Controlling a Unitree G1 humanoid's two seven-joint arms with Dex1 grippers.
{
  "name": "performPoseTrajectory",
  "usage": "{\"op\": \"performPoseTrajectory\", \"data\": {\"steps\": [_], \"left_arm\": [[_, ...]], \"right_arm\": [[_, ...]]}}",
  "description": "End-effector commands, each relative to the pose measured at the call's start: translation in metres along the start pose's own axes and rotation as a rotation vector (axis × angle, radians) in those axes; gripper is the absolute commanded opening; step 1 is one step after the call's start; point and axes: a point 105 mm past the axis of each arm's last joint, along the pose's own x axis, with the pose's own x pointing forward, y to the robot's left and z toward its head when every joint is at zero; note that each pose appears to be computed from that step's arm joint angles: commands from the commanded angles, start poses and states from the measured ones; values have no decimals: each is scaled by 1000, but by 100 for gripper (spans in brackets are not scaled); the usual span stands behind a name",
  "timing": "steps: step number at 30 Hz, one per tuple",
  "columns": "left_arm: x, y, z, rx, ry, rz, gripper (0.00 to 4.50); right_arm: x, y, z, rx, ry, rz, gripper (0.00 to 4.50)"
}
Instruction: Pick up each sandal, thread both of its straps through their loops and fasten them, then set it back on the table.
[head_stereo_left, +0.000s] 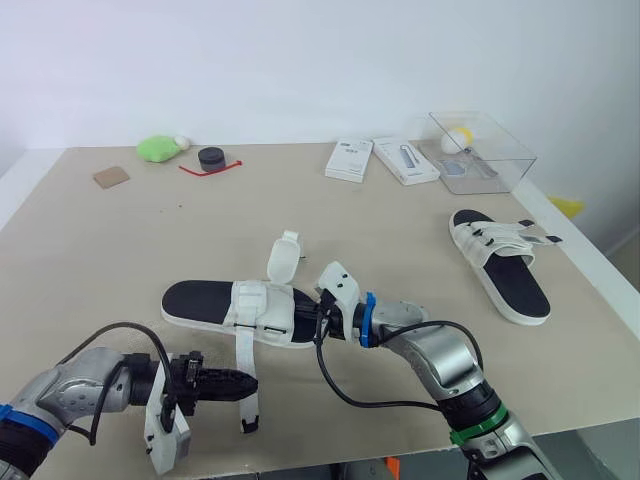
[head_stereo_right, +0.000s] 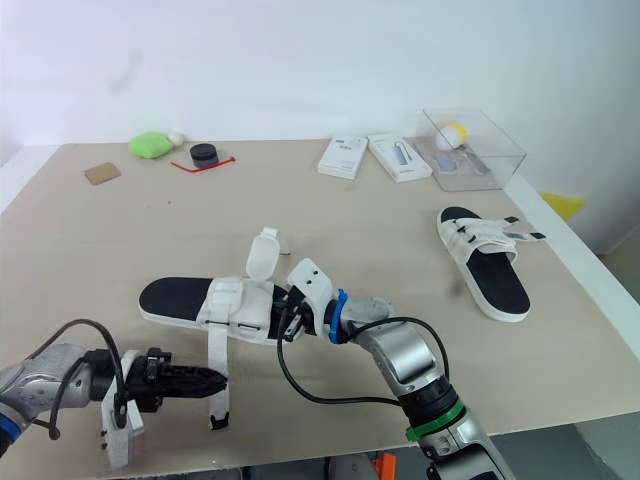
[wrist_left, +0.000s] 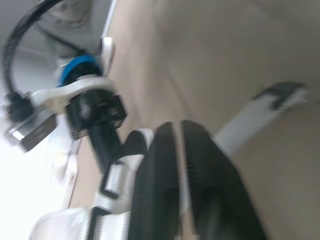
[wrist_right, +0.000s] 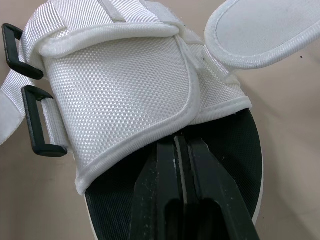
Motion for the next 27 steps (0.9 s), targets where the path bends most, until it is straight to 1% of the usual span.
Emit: {"op": "performPoseTrajectory", "data": {"steps": [1,2,3,4,5,10,15,18,27], "left_arm": [[-11,21,3,77,10,80,250],[-14,21,3,91,14,75,304],[-17,19,3,97,20,67,345],[-19,17,3,101,28,59,400],[-21,15,3,104,31,51,446],[-27,0,0,75,59,-2,446],[-20,-12,-2,56,69,-63,446],[-17,-10,-5,56,81,-53,446],[4,0,-2,92,29,-48,446]], "right_arm": [[-1,-2,0,-4,8,-2,0],[-1,-2,0,-4,7,0,0],[0,-1,0,-5,5,2,0],[0,-1,1,-6,5,5,0],[1,0,1,-7,4,7,0],[3,0,1,-12,4,17,0],[5,1,2,-14,1,24,0],[3,1,2,-15,1,25,0],[4,-1,4,-21,-1,21,0]]}}
